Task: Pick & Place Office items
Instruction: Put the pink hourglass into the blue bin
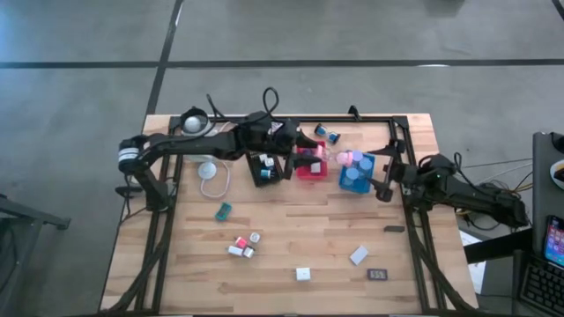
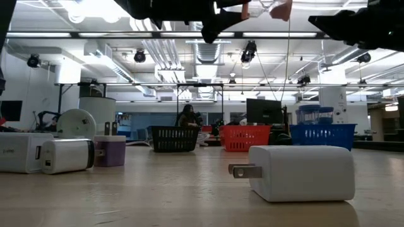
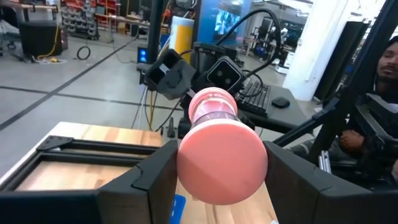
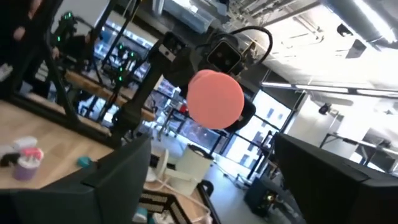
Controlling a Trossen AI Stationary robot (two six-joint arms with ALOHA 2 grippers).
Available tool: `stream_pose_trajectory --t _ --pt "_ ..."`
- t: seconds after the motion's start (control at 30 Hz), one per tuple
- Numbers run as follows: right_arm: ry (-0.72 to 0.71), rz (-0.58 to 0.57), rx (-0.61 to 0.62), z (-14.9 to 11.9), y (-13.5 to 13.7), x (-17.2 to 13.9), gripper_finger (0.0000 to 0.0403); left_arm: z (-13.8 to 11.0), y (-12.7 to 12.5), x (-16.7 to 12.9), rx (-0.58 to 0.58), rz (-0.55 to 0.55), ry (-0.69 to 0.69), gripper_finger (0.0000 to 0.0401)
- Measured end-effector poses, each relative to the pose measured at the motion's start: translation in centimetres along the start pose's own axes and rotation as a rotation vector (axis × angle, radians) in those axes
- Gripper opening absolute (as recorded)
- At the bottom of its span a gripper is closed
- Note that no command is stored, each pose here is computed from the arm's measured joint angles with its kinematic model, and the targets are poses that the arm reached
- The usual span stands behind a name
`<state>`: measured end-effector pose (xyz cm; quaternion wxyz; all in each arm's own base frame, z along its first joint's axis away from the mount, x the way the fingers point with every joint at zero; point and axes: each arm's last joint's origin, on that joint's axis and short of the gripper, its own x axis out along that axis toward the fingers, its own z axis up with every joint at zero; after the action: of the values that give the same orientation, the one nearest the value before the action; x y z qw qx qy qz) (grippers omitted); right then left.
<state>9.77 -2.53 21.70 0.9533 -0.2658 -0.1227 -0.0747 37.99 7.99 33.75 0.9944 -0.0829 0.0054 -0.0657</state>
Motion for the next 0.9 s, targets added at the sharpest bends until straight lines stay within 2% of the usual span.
stream_pose_trajectory --t 0.2,0.47,0.77,0.9 --pt "0.045 0.039 -0.058 0.3 -0.3 1.1 0.0360 -0.5 0.2 0.3 -0.021 0.001 0.007 0.0204" --pt "0.033 0.074 -0.152 1.6 -0.8 3.1 0.0347 -1.1 0.5 0.7 -0.039 0.006 0.022 0.0204" --pt "0.137 0.115 -0.151 1.1 -0.9 5.5 0.0345 -1.0 0.5 0.7 -0.038 0.004 0.016 0.0204" --pt "0.140 0.114 -0.111 1.2 -1.1 6.7 0.0341 -1.1 0.5 0.7 -0.046 0.006 0.021 0.0204"
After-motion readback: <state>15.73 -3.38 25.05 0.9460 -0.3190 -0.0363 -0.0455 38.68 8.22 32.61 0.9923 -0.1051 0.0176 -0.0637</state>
